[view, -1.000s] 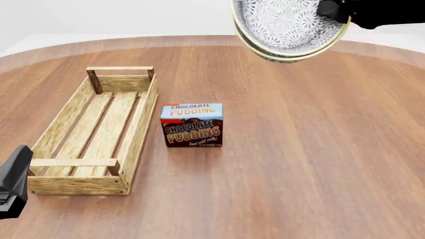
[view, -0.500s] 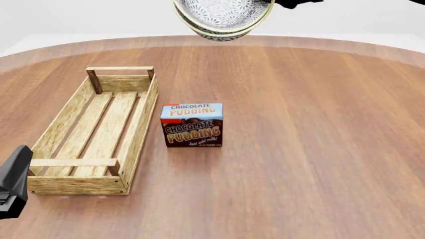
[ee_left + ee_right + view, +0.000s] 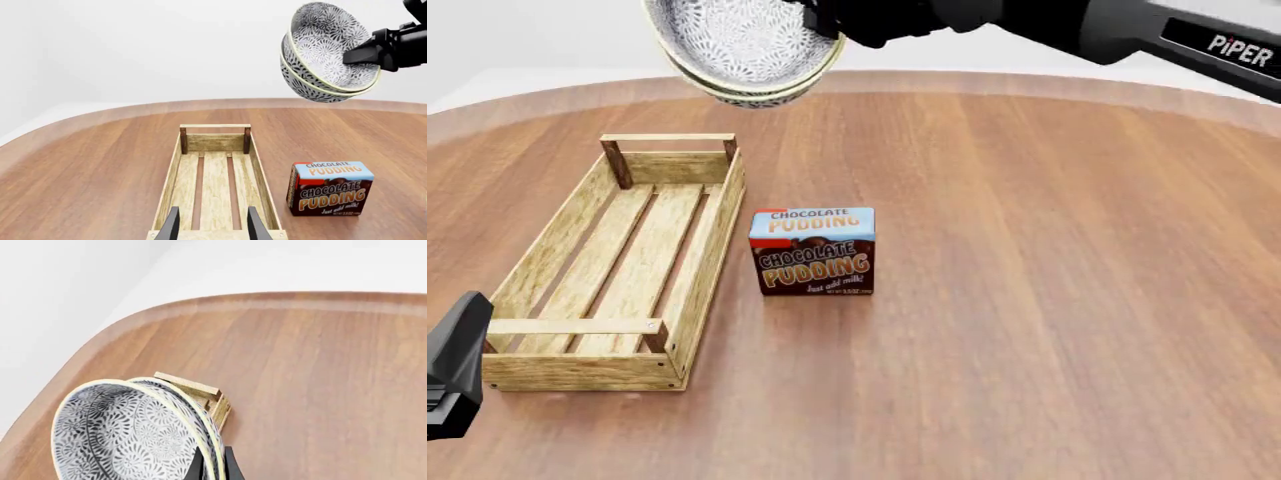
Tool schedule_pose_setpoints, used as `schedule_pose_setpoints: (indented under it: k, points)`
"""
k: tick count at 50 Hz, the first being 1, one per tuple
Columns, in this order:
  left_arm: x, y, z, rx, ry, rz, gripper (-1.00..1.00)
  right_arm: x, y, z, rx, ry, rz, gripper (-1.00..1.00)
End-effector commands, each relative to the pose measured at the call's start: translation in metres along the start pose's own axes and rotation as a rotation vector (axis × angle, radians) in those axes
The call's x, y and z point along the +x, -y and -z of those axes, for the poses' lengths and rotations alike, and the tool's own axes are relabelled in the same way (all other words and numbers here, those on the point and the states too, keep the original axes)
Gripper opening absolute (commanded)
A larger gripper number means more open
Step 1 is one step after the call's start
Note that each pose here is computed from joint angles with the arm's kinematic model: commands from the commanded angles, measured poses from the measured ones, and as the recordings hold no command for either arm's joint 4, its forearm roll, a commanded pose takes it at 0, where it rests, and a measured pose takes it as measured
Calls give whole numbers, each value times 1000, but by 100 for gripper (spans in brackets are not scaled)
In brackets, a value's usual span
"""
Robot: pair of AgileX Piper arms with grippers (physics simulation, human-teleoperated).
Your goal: Stack the left bowl on the right bowl and place them in the tray.
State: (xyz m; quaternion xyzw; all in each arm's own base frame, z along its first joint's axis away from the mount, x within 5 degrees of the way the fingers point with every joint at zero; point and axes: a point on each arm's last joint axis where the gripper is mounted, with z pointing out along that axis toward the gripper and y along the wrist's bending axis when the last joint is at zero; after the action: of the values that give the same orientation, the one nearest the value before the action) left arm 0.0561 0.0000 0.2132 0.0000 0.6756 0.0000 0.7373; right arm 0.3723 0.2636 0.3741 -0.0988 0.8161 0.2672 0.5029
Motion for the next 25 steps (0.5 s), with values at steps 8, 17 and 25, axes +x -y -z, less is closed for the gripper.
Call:
schedule_pose_setpoints:
  k: [8,17,25]
  points:
    - [0,0,0,0,0,0,100,21,-36,-38,-83,-23,-25,-100]
    - [0,0,0,0,0,0,100,36,-43,-58,-99,-35,-41,-100]
    - [0,0,0,0,0,0,100,50,-60,-69,-132,-52,-40,-100]
